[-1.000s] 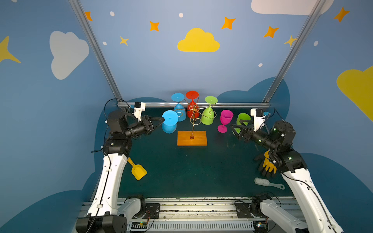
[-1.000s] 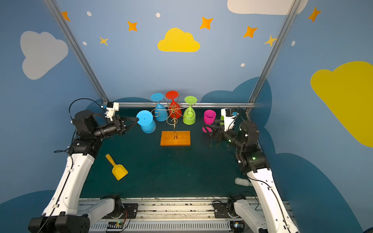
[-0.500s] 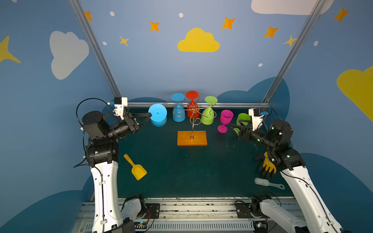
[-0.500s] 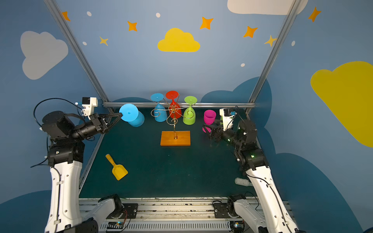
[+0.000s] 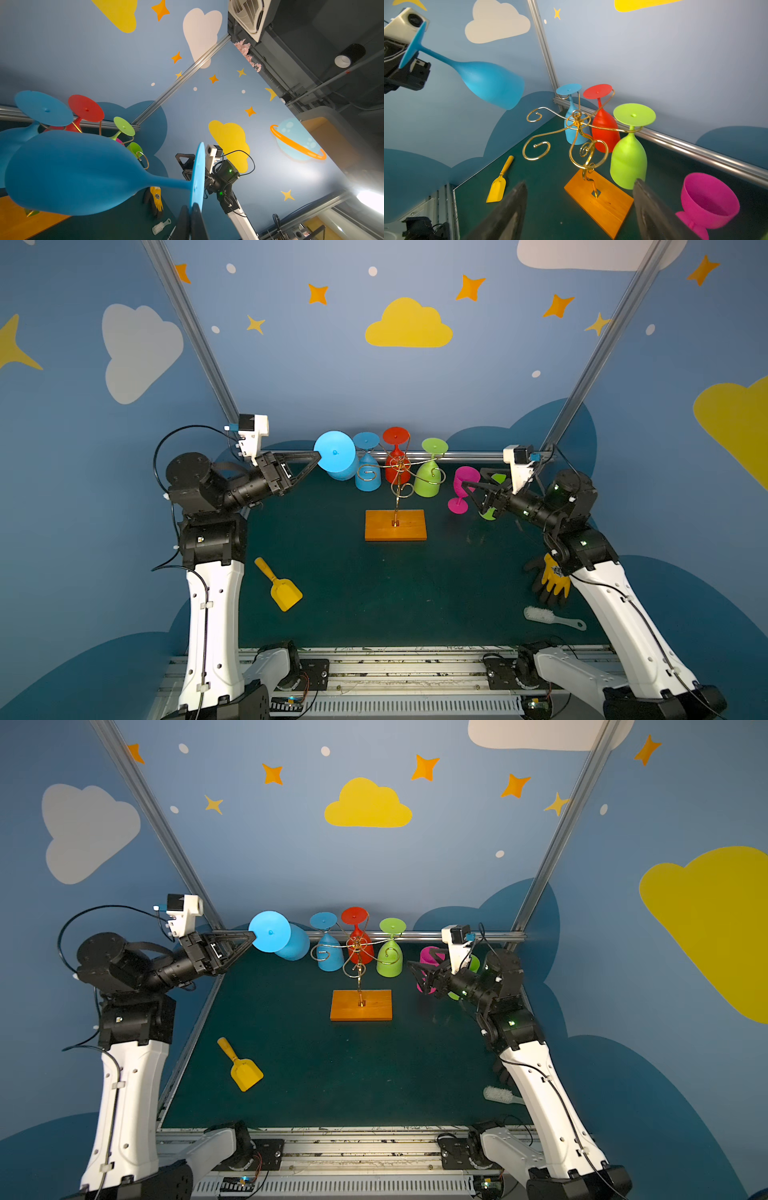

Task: Take the wine glass off the wine glass rack
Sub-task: Pass the wine glass.

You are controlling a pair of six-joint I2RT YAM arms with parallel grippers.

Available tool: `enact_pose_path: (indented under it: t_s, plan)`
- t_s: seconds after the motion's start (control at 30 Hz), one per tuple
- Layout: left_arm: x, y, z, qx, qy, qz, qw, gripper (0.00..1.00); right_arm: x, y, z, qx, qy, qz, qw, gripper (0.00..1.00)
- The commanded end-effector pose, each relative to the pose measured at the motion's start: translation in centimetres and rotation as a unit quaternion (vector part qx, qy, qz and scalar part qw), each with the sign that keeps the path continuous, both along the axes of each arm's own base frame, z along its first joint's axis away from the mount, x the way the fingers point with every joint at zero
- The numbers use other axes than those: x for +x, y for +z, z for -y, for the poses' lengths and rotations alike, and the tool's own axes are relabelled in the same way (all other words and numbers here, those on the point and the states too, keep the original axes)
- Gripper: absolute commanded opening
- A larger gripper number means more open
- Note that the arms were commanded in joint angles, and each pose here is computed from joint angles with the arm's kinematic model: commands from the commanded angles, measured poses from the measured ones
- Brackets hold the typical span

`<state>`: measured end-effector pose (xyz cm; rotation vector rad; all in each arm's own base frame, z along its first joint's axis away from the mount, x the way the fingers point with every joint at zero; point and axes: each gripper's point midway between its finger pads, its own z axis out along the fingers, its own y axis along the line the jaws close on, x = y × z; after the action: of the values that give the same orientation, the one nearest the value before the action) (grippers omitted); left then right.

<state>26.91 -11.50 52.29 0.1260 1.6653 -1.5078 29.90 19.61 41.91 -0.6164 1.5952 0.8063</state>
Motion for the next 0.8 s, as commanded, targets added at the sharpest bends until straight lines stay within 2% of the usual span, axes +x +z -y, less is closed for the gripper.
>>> enact_pose_path:
  t_s: [0.0,0.2,0.37,0.77]
  plan:
    - [-0.5,1.8,1.0,-0.003,-0.016,0.031,0.999,0.03,-1.4,3.0,-1.5,-0.005,0.043,0.068,0.997,0.79]
    - [-0.6,2.3,3.2,-0.011,-0.060,0.032,0.998,0.03,-3.1,3.7,-4.3,-0.022,0.104,0.115,0.988,0.79]
    - [-0.4,2.3,5.2,-0.017,-0.098,0.028,0.995,0.03,-5.1,4.6,-6.8,-0.043,0.160,0.169,0.972,0.81]
    - [0.6,1.6,8.7,-0.026,-0.167,0.001,0.986,0.03,-3.3,5.4,-10.7,-0.064,0.177,0.218,0.958,0.85]
